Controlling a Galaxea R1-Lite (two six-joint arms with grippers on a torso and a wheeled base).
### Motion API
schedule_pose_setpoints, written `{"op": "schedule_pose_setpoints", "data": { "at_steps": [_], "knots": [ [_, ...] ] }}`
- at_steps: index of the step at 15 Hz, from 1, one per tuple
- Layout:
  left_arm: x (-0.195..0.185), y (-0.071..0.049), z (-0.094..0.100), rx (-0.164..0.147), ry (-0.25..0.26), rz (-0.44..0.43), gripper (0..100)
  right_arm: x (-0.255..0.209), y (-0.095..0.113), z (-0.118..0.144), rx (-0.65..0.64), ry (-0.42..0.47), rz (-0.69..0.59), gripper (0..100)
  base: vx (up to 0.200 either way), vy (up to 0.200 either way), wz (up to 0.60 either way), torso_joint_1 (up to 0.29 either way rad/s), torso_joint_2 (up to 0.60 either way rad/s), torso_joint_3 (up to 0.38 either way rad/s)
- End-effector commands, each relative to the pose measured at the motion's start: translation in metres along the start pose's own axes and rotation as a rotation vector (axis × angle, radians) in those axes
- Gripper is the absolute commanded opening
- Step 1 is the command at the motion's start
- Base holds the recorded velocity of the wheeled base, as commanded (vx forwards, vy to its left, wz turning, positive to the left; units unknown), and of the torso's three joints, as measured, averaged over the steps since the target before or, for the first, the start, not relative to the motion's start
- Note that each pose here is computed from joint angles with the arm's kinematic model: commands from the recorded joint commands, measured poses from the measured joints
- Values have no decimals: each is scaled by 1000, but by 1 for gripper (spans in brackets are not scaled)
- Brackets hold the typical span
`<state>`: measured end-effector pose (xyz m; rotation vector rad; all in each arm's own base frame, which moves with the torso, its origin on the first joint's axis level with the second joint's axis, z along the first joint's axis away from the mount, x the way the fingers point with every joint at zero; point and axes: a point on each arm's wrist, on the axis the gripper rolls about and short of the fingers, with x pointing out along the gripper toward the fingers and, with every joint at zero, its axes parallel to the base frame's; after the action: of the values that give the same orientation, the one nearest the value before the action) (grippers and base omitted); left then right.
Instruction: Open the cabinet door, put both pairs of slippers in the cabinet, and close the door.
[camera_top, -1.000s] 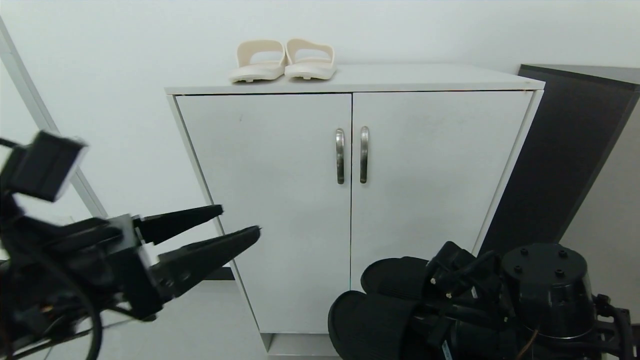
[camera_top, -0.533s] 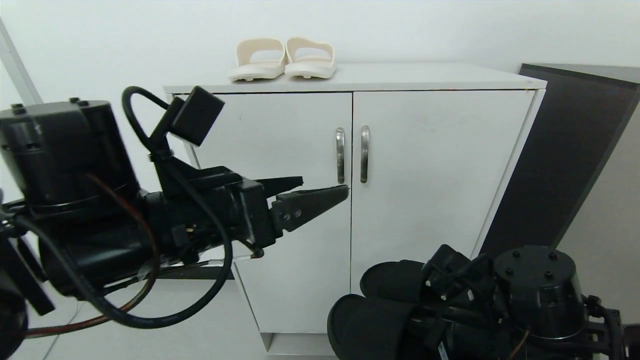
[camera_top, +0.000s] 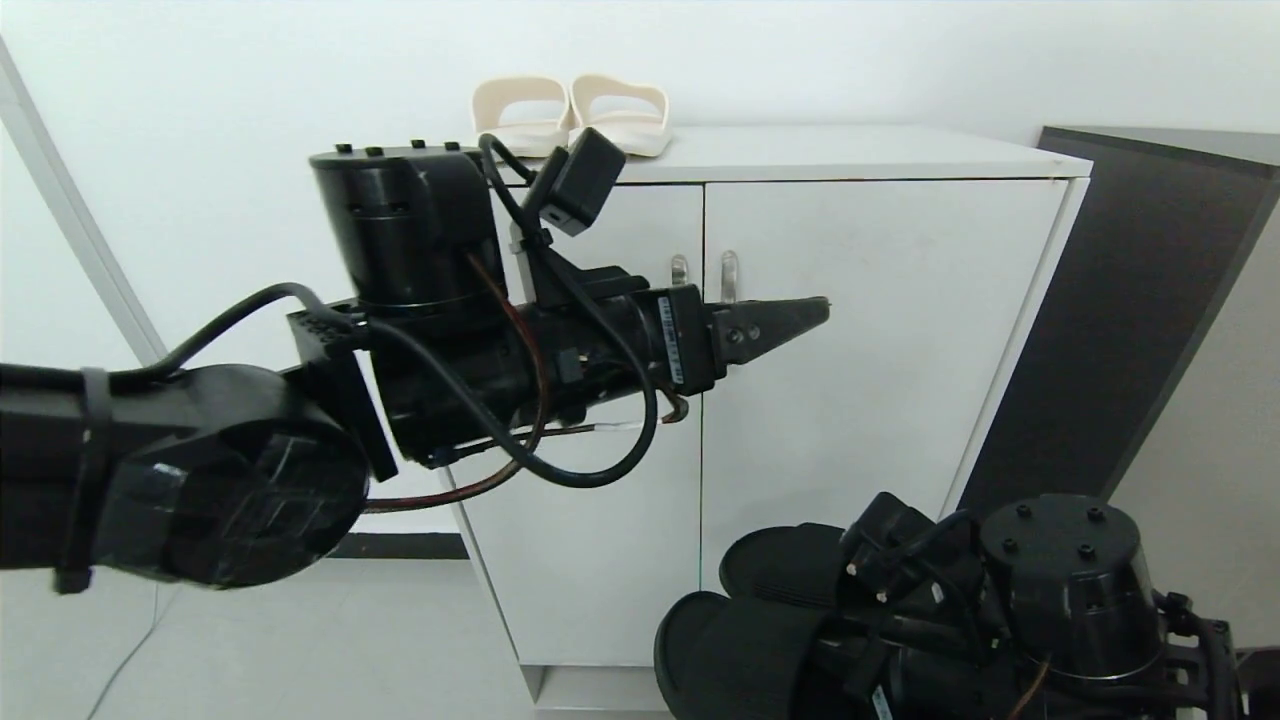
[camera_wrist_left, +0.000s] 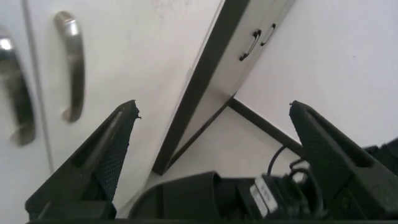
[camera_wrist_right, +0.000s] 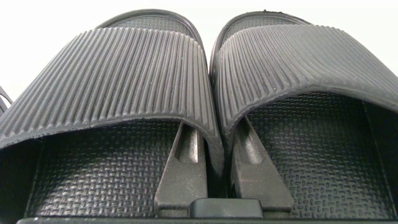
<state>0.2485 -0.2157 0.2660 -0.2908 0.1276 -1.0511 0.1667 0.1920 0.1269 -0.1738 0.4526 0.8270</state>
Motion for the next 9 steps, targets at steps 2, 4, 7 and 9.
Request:
{"op": "schedule_pose_setpoints", "data": {
  "at_steps": [2, 4, 7, 9],
  "knots": [
    [22, 10, -5, -21, 20, -6, 100, -1, 0, -1, -2, -2, -2, 0, 0, 0, 0, 0, 0, 0],
    [20, 11, -4, -28, 29, -35, 100, -1, 0, -1, 1, -1, -2, 0, 0, 0, 0, 0, 0, 0],
    [27, 15, -2, -34, 14, -14, 100, -1, 0, -1, -1, -2, -2, 0, 0, 0, 0, 0, 0, 0],
    [26, 22, 0, -34, -1, 34, 100, -1, -1, -2, -1, -1, -3, 0, 0, 0, 0, 0, 0, 0]
  ]
}}
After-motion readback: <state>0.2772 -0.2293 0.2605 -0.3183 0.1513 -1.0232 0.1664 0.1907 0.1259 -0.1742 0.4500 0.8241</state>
